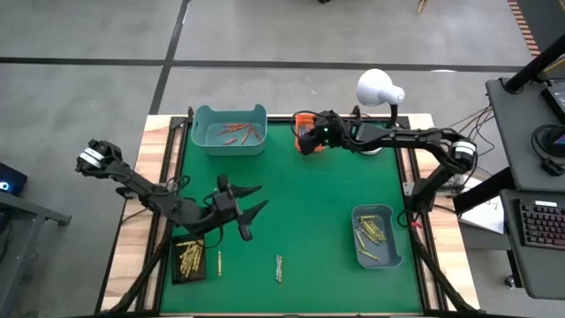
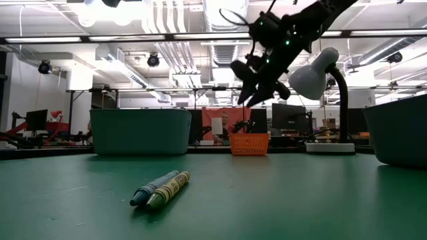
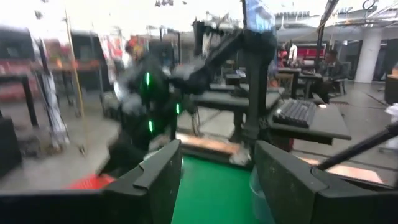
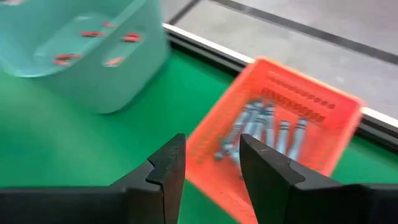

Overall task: Sort crayons
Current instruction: Put the green crayon into the blue bin

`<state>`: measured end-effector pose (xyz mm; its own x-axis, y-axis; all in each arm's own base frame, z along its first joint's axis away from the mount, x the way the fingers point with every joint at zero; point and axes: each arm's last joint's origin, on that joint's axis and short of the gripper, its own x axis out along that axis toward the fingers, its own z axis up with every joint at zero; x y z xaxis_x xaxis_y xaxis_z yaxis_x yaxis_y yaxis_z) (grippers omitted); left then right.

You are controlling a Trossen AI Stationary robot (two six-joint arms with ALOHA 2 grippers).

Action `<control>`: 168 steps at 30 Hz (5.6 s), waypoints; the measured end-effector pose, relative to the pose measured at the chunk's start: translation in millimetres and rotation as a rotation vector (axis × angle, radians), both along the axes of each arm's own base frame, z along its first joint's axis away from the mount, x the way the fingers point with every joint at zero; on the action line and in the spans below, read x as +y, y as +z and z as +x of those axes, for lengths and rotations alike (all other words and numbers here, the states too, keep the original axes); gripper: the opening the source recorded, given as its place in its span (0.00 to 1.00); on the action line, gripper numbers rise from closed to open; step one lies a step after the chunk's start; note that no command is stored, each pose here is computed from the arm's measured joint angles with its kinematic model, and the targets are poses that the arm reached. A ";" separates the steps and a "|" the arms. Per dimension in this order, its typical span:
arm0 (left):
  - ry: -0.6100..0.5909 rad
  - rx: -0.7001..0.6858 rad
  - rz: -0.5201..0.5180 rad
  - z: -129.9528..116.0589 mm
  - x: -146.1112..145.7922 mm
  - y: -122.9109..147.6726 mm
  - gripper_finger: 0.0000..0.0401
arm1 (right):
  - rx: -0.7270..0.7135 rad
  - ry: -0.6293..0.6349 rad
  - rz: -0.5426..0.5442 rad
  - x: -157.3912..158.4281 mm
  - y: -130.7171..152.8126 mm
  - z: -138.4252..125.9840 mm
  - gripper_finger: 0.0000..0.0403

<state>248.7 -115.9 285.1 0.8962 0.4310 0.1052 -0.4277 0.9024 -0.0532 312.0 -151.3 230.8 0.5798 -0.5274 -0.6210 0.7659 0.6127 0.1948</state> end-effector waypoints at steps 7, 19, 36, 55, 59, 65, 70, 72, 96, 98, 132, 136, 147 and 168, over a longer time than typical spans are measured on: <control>0.005 0.176 -0.264 4.7 -2.9 -19.4 0.46 | -0.065 0.147 -0.007 30.5 21.8 3.3 0.34; 0.280 0.774 -0.620 12.0 -19.4 -45.8 0.44 | -0.126 0.328 -0.074 83.7 48.0 5.5 0.31; 0.742 1.469 -0.705 45.4 -77.2 -117.3 0.42 | -0.115 0.409 -0.100 103.1 48.9 8.6 0.31; 0.862 1.430 -0.822 38.2 -103.5 -127.6 0.08 | -0.109 0.462 -0.106 117.9 48.2 10.5 0.29; 0.859 1.422 -0.831 37.9 -104.8 -128.6 0.07 | -0.108 0.464 -0.106 118.7 48.1 10.6 0.28; 0.871 1.431 -0.823 37.8 -107.5 -138.5 0.07 | -0.110 0.468 -0.106 119.9 48.2 10.8 0.28; 0.874 1.435 -0.820 37.1 -107.9 -138.7 0.07 | -0.111 0.467 -0.107 119.8 48.3 11.0 0.28; 0.878 1.438 -0.814 36.4 -108.0 -138.4 0.07 | -0.111 0.467 -0.107 119.8 48.3 11.0 0.28; 0.855 1.365 -0.826 32.3 -109.3 -155.3 0.07 | -0.110 0.443 -0.115 119.7 48.3 11.0 0.28; 0.838 1.339 -0.816 34.1 -109.8 -154.5 0.07 | -0.110 0.443 -0.116 119.7 48.4 11.0 0.28; 0.881 1.166 -0.903 36.7 -123.5 -140.4 0.34 | -0.110 0.482 -0.119 130.5 48.5 11.9 0.28; 0.887 1.159 -0.904 34.7 -125.2 -140.7 0.34 | -0.111 0.484 -0.120 131.3 48.5 12.0 0.28; 0.865 1.099 -0.925 33.6 -126.6 -150.5 0.34 | -0.118 0.478 -0.108 132.2 48.5 12.1 0.28; 0.795 1.020 -0.880 34.8 -127.1 -156.5 0.08 | -0.122 0.481 -0.100 135.0 48.5 12.2 0.28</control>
